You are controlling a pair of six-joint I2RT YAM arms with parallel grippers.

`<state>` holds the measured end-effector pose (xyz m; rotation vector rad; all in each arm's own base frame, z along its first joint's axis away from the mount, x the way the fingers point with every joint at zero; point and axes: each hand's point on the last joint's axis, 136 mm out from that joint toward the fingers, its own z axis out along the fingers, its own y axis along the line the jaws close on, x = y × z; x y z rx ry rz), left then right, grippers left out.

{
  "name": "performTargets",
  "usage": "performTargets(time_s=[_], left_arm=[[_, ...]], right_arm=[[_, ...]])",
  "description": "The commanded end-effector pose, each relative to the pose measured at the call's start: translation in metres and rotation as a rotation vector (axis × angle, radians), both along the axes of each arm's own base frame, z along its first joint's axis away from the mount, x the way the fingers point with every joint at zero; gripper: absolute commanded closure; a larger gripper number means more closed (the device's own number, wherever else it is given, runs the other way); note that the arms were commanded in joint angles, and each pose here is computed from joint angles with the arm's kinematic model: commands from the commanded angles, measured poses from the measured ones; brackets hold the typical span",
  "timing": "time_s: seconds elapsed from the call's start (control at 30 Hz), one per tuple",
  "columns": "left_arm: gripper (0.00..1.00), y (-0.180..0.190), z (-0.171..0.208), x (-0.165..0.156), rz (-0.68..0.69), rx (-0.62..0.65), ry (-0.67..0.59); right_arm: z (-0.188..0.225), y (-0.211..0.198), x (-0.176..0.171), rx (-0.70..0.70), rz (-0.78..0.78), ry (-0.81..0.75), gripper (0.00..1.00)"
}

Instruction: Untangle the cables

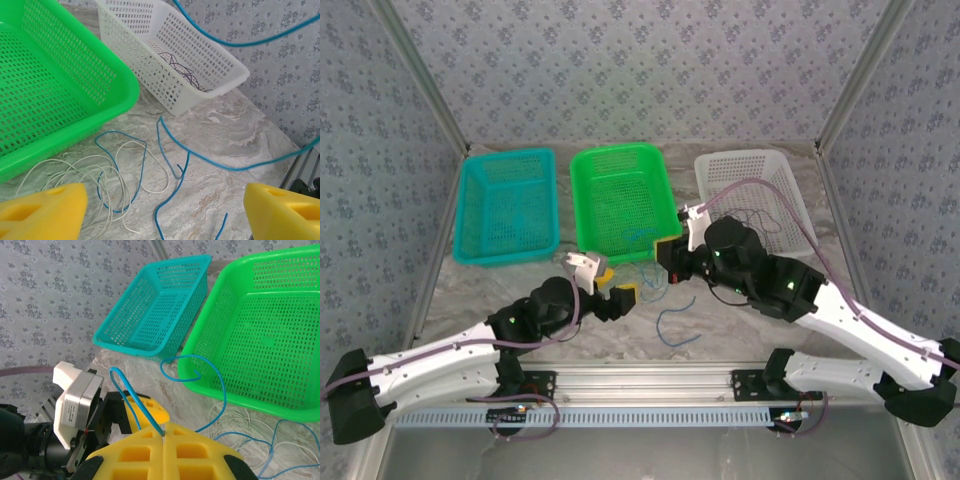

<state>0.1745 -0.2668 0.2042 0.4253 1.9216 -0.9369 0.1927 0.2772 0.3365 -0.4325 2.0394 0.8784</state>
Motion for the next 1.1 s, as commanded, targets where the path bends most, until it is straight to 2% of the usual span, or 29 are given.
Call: performTargets(time_s=[0.0,0.3,0.47,0.73,0.93,1.07], left_arm=[[0.17,0.000,0.008,0.001,-0.001,-0.024,-0.029],[0.09,0.010,0.003,0.009,0.072,0.003,-0.019],[0.05,0.018,-0.005,0.013,0.117,0.016,-0.006],[0.04,0.049,-0.005,0.019,0.236,0.038,-0.033],[0.03,0.064,0.003,0.021,0.270,0.050,-0.091],[0.03,0.069,-0.006,0.020,0.278,0.074,-0.066]], right_arm=[[0.031,0.004,0.006,0.031,-0.007,-0.072,1.00],[0.053,0.013,0.023,0.035,-0.028,-0.121,1.00],[0.049,0.016,0.049,0.014,-0.080,-0.095,1.00],[0.056,0.029,0.062,0.047,-0.063,-0.078,1.00],[0.040,0.036,0.073,0.015,-0.084,-0.047,1.00],[0.019,0.030,0.100,-0.031,-0.156,-0.017,1.00]])
